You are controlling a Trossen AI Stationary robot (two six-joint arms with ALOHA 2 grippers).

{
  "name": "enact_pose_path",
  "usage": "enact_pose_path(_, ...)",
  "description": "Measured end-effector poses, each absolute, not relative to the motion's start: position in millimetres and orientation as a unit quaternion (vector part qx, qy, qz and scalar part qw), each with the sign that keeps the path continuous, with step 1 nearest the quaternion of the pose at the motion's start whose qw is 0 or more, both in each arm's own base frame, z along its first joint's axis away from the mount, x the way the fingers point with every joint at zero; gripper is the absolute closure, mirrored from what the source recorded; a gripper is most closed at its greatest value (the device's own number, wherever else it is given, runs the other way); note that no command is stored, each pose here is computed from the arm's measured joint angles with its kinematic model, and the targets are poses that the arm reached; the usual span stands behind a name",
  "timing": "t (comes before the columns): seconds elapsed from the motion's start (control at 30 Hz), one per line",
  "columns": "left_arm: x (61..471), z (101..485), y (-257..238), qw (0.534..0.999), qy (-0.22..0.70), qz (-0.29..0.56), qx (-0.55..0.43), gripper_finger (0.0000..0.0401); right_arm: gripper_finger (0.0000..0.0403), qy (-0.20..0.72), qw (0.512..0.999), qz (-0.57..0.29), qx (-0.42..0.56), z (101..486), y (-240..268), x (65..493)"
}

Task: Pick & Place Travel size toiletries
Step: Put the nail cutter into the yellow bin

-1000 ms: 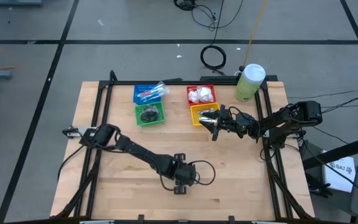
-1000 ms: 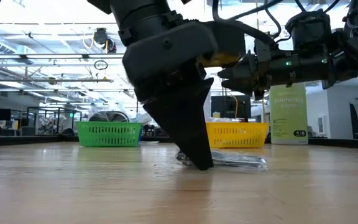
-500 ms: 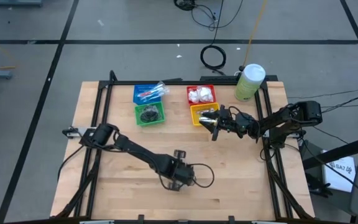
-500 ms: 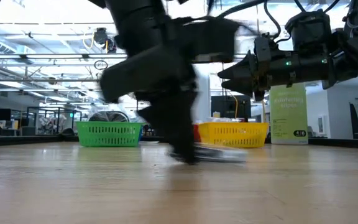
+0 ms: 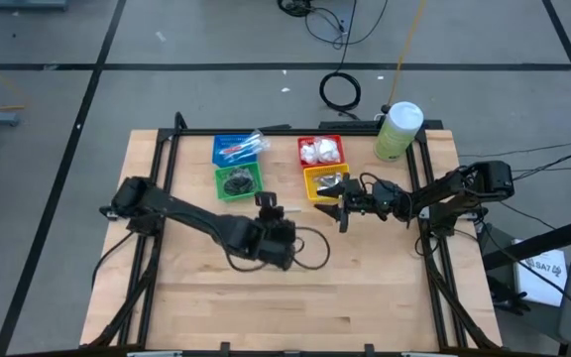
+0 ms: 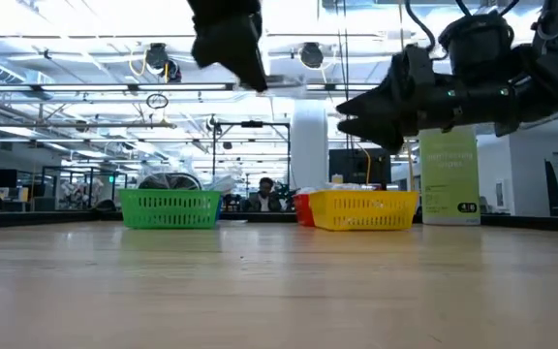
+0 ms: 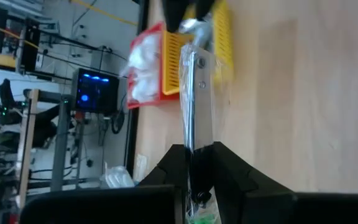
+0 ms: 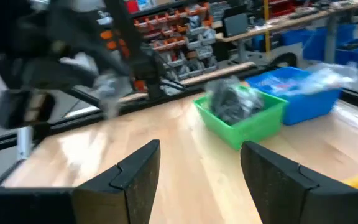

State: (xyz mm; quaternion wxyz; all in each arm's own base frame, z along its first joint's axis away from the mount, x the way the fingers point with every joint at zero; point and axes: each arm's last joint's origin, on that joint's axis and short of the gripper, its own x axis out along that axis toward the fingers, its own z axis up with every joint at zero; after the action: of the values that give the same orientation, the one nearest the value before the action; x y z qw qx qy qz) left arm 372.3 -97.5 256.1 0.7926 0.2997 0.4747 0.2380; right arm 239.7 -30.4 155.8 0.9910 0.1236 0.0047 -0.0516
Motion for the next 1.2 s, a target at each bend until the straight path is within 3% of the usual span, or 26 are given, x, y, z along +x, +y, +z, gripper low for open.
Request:
enact_pose_path(0.27, 379.1, 255.7, -70.2, 0.787, 0.479, 0.257, 0.291, 0.0366, 0.0174, 0.0, 0.994, -0.009, 0.111, 180.3, -12.0, 270.2)
enact_pose_path(0.6, 392.0, 254.0, -83.9, 0.812, 0.445, 0.218, 0.309, 0.0366, 0.0155, 0.019, 0.994, -0.005, 0.112, 184.2, -7.8, 278.1)
enact_pose_path(0.93, 399.1, 257.9, -89.7, 0.834, 0.418, 0.186, 0.308, 0.0366, 0.0179, 0.018, 0.994, -0.002, 0.112, 184.5, -7.6, 278.2)
enact_pose_path(1.2, 399.5, 257.9, -89.0, 0.835, 0.418, 0.185, 0.306, 0.0366, 0.0228, 0.02, 0.994, 0.012, 0.108, 184.5, -6.9, 278.2)
